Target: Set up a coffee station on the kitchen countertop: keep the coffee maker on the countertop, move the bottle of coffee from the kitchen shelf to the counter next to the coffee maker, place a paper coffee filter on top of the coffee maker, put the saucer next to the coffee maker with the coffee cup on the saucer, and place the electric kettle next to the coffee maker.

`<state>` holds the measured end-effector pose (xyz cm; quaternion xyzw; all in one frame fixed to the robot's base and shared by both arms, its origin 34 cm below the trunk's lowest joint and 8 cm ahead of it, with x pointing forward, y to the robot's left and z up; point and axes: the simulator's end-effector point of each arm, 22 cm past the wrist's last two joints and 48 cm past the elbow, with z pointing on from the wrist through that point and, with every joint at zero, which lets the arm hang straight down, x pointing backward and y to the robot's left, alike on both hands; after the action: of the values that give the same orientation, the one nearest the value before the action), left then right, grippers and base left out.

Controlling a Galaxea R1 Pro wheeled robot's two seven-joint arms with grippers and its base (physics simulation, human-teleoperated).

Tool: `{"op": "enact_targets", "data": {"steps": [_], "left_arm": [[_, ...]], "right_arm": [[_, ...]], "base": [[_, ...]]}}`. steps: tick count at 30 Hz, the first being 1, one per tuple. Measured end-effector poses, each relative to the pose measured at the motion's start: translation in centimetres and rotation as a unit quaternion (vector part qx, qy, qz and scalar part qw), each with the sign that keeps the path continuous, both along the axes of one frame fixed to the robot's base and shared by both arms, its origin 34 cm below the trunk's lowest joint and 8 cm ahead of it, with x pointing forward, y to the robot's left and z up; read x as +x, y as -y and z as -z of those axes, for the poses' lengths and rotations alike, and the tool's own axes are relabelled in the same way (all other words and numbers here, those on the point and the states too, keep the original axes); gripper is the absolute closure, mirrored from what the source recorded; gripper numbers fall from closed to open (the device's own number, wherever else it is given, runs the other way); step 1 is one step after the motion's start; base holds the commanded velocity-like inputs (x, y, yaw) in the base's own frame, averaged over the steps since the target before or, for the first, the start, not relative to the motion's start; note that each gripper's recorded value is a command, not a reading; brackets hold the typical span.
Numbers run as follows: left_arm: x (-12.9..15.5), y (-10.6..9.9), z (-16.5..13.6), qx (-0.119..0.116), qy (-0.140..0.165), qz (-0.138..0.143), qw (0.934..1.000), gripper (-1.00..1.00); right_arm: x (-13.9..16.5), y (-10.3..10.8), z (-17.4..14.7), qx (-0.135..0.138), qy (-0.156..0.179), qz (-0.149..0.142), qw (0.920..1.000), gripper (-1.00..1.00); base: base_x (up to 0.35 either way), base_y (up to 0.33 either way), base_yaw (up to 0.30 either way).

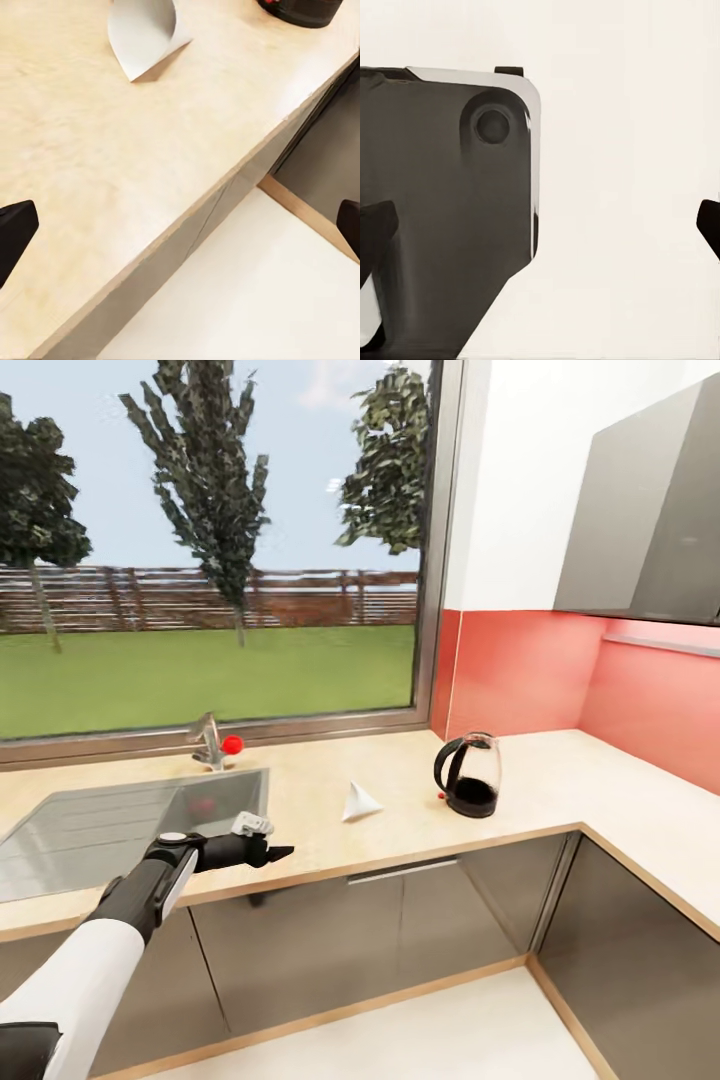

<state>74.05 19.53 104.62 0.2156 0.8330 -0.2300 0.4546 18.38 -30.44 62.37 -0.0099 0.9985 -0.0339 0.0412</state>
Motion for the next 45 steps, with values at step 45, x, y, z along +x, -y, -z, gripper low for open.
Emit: {"op": "enact_targets", "data": {"steps": [45], "left_arm": [[-0.13,0.09,0.55,-0.004,-0.004,-0.003,1.0,-1.0]], "right_arm": [[-0.84,0.13,0.11,0.0,-0.009,0.006,0.9999,-1.0]], "base": [[0.152,-0.09,-0.055]]}}
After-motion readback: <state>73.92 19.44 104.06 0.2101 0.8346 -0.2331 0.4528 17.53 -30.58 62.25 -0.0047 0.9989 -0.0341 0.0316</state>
